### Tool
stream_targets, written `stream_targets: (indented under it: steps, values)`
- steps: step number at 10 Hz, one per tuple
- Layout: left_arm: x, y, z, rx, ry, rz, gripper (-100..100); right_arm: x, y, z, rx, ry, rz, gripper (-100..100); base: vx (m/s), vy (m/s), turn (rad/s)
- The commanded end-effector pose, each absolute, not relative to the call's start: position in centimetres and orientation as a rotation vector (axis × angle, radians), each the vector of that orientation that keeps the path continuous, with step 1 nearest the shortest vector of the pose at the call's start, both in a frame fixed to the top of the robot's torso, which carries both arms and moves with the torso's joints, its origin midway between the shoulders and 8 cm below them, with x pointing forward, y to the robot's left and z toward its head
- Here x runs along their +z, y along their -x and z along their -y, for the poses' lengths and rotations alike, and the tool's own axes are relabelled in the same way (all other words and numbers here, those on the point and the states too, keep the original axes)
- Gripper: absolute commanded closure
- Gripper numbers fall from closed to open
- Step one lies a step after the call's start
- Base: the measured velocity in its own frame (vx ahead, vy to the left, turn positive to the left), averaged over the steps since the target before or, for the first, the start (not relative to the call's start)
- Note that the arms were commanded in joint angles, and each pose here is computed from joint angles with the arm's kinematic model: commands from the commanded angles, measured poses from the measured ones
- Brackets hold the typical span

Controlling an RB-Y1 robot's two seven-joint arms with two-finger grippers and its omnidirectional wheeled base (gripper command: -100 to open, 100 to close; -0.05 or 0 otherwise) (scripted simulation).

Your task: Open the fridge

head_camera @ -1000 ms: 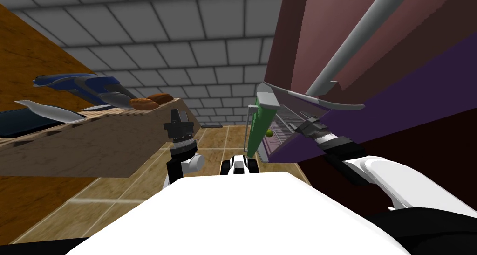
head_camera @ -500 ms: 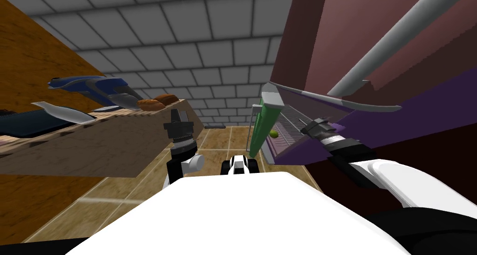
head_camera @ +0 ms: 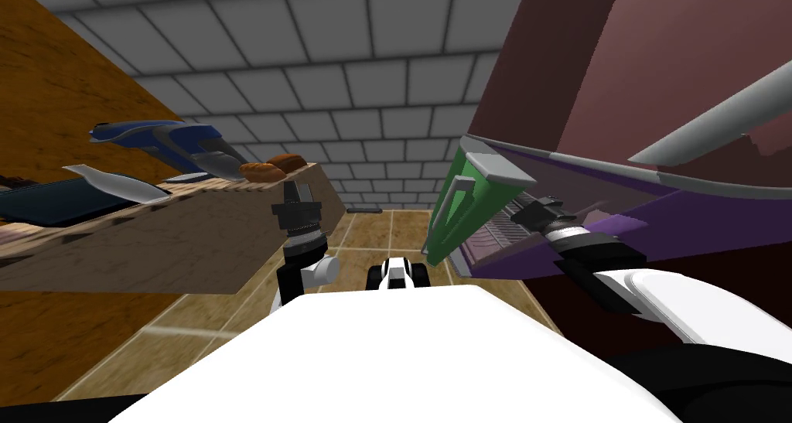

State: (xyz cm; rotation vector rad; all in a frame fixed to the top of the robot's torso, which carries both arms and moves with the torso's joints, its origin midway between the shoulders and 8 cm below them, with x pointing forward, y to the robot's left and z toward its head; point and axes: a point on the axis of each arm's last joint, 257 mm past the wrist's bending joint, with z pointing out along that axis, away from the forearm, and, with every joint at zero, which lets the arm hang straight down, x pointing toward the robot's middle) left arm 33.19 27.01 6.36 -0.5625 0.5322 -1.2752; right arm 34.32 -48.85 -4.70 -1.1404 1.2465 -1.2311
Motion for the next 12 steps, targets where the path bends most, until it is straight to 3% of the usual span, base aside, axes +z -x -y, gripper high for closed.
stream_targets:
  steps: [1, 7, 8, 12]
  values:
    - [6.4, -33.2, -27.0, -1.275, 0.563, -0.532, 0, -4.3, -33.6, 51.2, -1.273, 1.111, -1.284, 100, 0.137, 0.212, 0.012]
    - [6.4, -33.2, -27.0, -1.275, 0.562, -0.532, 0, -3.9, -32.0, 55.7, -1.356, 1.056, -1.351, 100, 0.063, 0.239, 0.025]
    - [6.4, -33.2, -27.0, -1.275, 0.562, -0.532, 0, -3.8, -31.5, 56.5, -1.374, 1.052, -1.365, -100, 0.112, 0.112, -0.047]
    - [6.4, -33.2, -27.0, -1.275, 0.562, -0.532, 0, -3.4, -30.5, 58.1, -1.411, 1.046, -1.389, -100, 0.128, 0.163, -0.041]
